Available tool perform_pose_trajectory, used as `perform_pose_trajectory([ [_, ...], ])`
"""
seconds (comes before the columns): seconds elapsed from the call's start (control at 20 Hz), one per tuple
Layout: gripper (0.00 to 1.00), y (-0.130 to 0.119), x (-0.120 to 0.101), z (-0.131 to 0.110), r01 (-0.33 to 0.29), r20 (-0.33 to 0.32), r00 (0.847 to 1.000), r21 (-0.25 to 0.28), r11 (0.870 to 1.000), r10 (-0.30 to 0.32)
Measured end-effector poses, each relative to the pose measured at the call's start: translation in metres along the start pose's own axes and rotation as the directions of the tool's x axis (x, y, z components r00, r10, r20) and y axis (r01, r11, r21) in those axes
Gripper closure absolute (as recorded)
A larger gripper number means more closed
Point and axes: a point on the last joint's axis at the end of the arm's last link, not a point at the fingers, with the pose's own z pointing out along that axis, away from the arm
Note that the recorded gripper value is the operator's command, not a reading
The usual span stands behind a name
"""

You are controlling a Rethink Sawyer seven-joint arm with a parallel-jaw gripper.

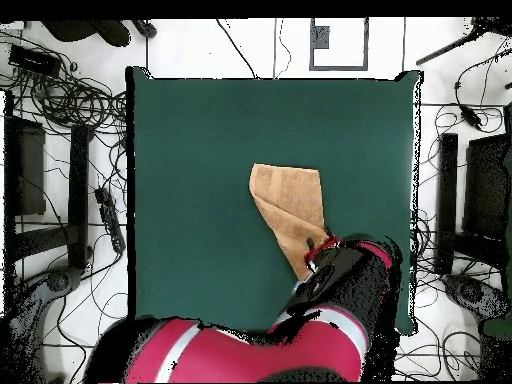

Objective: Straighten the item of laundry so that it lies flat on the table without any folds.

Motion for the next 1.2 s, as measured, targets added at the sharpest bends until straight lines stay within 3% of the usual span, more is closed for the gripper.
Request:
perform_pose_trajectory([
  [0.2,0.00,0.0043,-0.0015,0.0020,0.126,-0.045,0.991,-0.044,0.991,-0.128],
  [0.4,0.00,0.0060,-0.0058,0.0055,0.203,-0.068,0.976,-0.069,0.977,-0.207],
  [1.2,0.00,0.0047,-0.0050,0.0073,0.227,-0.086,0.969,-0.072,0.971,-0.233],
])
